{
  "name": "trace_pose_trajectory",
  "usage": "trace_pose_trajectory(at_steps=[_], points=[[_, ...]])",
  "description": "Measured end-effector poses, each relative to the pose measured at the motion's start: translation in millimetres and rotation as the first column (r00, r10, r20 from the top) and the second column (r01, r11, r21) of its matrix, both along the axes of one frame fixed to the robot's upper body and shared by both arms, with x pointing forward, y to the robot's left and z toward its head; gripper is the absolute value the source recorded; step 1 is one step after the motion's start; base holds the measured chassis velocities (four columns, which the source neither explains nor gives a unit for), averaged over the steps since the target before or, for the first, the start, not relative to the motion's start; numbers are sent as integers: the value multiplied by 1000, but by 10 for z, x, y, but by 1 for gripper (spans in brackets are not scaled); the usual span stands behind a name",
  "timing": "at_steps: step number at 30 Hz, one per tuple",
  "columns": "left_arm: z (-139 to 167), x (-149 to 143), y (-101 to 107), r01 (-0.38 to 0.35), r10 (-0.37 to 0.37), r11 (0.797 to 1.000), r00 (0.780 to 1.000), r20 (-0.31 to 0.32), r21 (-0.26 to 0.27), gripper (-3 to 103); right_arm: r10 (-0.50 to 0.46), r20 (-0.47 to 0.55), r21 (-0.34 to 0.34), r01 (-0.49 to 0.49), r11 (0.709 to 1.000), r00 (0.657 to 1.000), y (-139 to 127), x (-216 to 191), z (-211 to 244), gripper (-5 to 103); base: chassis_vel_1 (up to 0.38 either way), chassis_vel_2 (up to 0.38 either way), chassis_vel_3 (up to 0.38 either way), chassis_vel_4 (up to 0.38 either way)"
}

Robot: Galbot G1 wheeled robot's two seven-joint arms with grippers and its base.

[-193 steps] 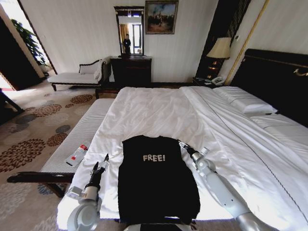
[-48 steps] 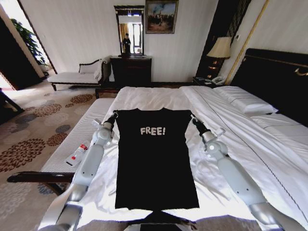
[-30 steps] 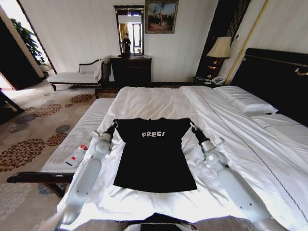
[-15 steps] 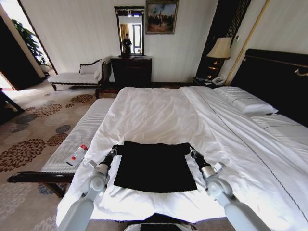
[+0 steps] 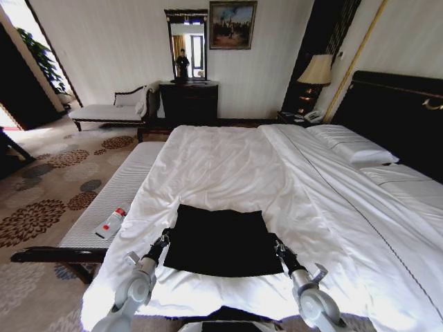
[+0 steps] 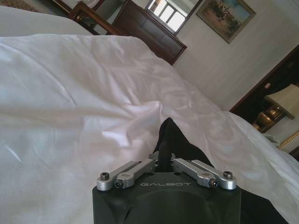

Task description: Fold the clothes on the bed.

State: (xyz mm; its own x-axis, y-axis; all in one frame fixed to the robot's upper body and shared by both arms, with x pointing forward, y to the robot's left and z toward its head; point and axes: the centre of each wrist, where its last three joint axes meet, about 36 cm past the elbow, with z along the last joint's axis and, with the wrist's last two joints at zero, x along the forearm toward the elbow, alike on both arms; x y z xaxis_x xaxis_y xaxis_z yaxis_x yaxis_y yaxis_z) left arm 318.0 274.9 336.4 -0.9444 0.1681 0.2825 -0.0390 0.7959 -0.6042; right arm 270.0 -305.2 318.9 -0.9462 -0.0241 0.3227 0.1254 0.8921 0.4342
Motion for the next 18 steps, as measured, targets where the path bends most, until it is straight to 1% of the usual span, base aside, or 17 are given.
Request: trace_pose_trajectory(at_steps=[6,7,9,10,11,12,13,16,17,18], points=[[-51,-71,-1,1,-1,1000,1000,-19,13,0,-6,-2,-17,6,1000,1000,62,-31,-48,0,0,0,0,0],[-40,-90,-6,-1,1,1000,1000,-20,12,-2,-7,5,-18,7,1000,1000,77,-29,-49,0,0,0,0,0],[49,-131,-17,0,0,1000,1000,-8,5,7,-7,25,-9,7,1000,1000,117,-27,-10,10,0,0,0,0],[72,-142,-16,0,0,1000,1000,-4,4,7,-6,30,-7,7,1000,1000,125,-28,3,10,0,0,0,0],[129,-170,-7,-1,1,1000,1000,6,3,13,-7,42,-1,7,1000,999,142,-37,40,16,0,0,0,0],[129,-170,-7,-1,1,1000,1000,6,3,13,-7,42,-1,7,1000,999,142,-37,40,16,0,0,0,0],[245,-248,40,-3,3,1000,1000,28,3,19,-11,62,14,10,1000,998,186,-77,129,21,0,0,0,0],[360,-326,162,-22,22,1000,998,56,10,35,-42,95,44,38,998,995,255,-143,349,37,0,0,0,0],[406,-323,216,-37,37,999,997,69,7,35,-67,108,57,61,996,992,268,-141,440,43,0,0,0,0],[453,-287,260,-51,51,999,995,84,-2,41,-98,121,75,89,993,988,275,-117,540,48,0,0,0,0]])
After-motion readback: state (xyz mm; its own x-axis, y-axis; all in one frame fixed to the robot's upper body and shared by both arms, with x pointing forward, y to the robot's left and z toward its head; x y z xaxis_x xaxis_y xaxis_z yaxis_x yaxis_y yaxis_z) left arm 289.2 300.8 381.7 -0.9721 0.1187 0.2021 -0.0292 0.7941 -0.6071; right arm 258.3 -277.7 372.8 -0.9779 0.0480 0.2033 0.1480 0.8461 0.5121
